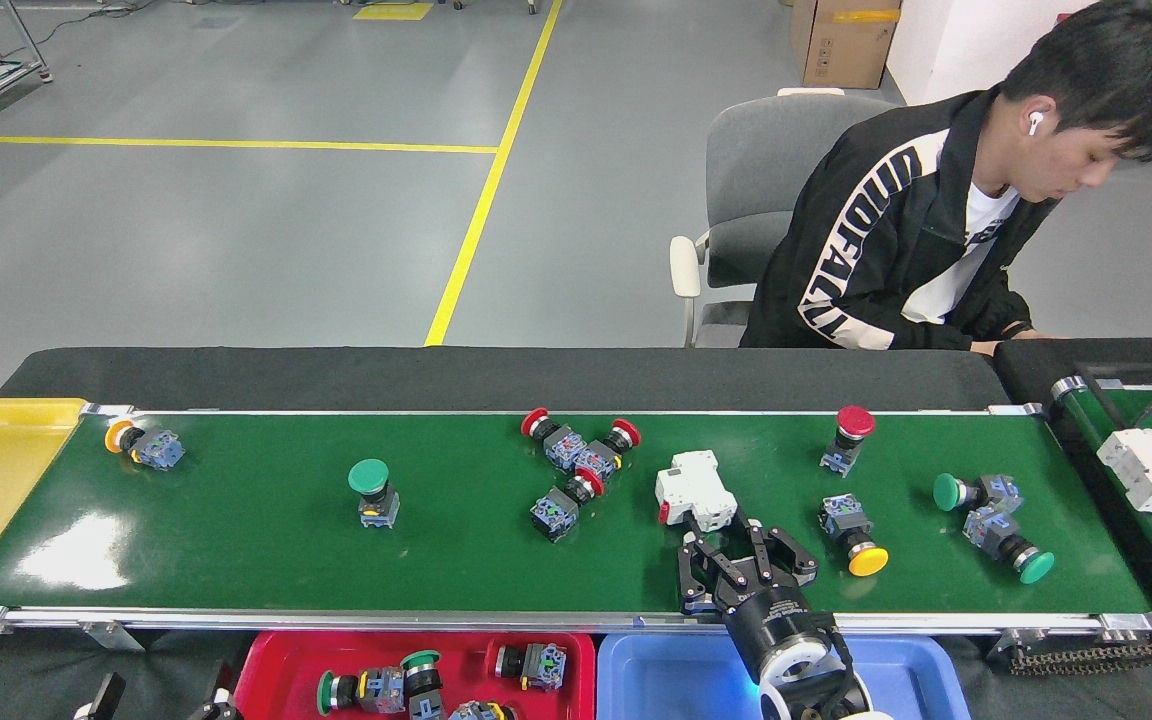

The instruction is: Pick switch part from conveyor to tray

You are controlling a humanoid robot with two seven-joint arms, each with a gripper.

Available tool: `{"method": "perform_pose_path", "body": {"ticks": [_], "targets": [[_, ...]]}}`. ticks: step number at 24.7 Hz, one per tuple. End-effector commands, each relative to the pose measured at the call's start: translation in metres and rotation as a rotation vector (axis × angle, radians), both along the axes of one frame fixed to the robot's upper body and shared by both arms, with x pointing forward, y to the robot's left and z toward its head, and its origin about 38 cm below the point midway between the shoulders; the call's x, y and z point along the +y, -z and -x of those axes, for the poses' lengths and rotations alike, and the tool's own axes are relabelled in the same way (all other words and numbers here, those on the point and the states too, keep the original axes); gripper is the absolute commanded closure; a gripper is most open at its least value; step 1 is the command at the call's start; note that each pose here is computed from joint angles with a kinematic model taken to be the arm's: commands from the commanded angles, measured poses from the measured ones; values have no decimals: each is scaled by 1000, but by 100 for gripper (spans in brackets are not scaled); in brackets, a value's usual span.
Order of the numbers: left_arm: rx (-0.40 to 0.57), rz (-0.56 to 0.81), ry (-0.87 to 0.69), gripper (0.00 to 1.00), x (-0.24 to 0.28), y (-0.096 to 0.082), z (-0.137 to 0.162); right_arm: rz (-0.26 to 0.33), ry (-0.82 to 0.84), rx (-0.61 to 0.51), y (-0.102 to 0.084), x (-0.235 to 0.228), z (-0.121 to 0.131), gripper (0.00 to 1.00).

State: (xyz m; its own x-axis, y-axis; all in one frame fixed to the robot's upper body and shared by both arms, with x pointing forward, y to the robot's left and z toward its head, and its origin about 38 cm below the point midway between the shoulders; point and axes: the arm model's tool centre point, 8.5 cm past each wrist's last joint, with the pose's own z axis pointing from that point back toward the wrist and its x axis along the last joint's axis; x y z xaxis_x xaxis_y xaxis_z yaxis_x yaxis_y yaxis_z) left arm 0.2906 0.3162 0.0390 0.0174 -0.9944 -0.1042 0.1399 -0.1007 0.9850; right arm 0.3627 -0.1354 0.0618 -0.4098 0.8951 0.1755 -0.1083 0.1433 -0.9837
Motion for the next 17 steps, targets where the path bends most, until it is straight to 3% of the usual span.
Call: {"method": "perform_pose_path", "body": {"ticks": [1,5,8,13,16,17], "targets": [[-8,-17,18,0,-10,-1,-23,-33,-139,-63,-18,-2,20,91],[-17,8,35,0,-15,-2,-66,-74,-325,-49,-19,-36,73,90],[1,14,43,0,-11,2,-92,-74,-422,-5,-6,-73,108,87],[20,10,24,0,3,0,-130,-44,-216,71,12,-147,147,86],[47,-16,45,19,10,3,-135,-76,-183,89,19,-144,154,86],[50,-35,59,42,12,2,-136,-85,-180,92,21,-139,154,86]]}}
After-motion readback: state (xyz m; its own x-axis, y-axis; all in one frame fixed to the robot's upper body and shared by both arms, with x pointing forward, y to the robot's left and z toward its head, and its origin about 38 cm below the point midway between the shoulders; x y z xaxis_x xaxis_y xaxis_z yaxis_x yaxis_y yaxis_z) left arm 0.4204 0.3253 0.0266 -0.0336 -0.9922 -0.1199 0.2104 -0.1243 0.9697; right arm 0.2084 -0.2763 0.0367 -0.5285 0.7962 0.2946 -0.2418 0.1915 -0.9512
